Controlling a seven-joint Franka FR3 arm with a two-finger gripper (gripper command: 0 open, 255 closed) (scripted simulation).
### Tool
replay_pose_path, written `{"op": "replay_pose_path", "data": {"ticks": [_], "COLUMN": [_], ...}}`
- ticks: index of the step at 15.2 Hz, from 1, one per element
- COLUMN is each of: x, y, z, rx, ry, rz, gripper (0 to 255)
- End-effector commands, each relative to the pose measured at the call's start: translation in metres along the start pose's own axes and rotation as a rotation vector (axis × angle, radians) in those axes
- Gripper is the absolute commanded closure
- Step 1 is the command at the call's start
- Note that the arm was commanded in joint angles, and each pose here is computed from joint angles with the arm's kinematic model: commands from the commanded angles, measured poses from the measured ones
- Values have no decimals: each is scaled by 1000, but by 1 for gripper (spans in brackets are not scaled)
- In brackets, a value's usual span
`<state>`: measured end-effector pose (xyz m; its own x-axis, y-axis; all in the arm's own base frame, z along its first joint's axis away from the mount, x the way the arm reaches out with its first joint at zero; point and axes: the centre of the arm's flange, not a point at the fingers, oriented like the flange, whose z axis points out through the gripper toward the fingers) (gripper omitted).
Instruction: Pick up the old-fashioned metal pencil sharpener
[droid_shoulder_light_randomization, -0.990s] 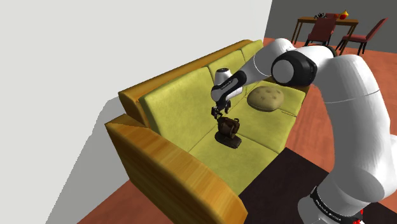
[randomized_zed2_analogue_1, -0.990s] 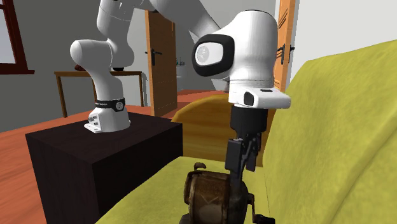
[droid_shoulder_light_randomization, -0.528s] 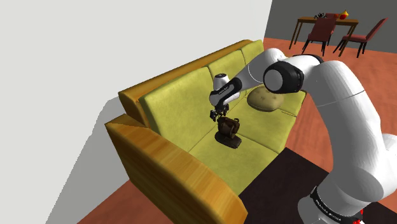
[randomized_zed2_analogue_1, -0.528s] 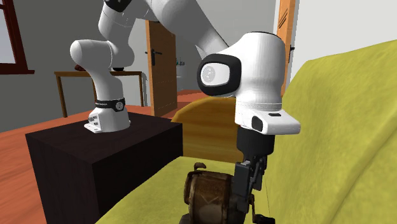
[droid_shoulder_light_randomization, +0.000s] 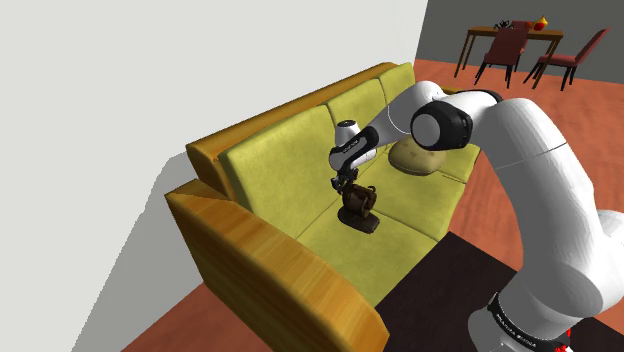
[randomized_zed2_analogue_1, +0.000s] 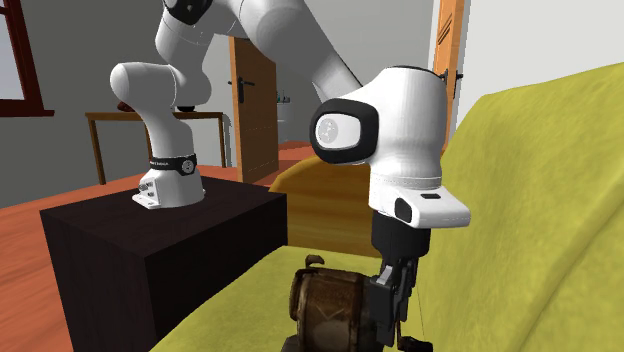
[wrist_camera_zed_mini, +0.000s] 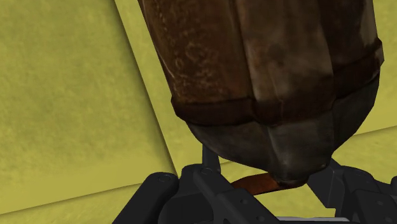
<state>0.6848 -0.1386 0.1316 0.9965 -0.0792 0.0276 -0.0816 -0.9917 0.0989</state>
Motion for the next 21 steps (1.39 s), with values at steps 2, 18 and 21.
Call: {"op": "replay_pose_path", "data": {"ticks": [2,18,21], "x": [0,2,2], "y": [0,7,8], "z": [1,-62,-78], "rx": [0,0,0], "ry": [-1,-1,-1], "rz": [0,0,0], "gripper": [255,255,255]}}
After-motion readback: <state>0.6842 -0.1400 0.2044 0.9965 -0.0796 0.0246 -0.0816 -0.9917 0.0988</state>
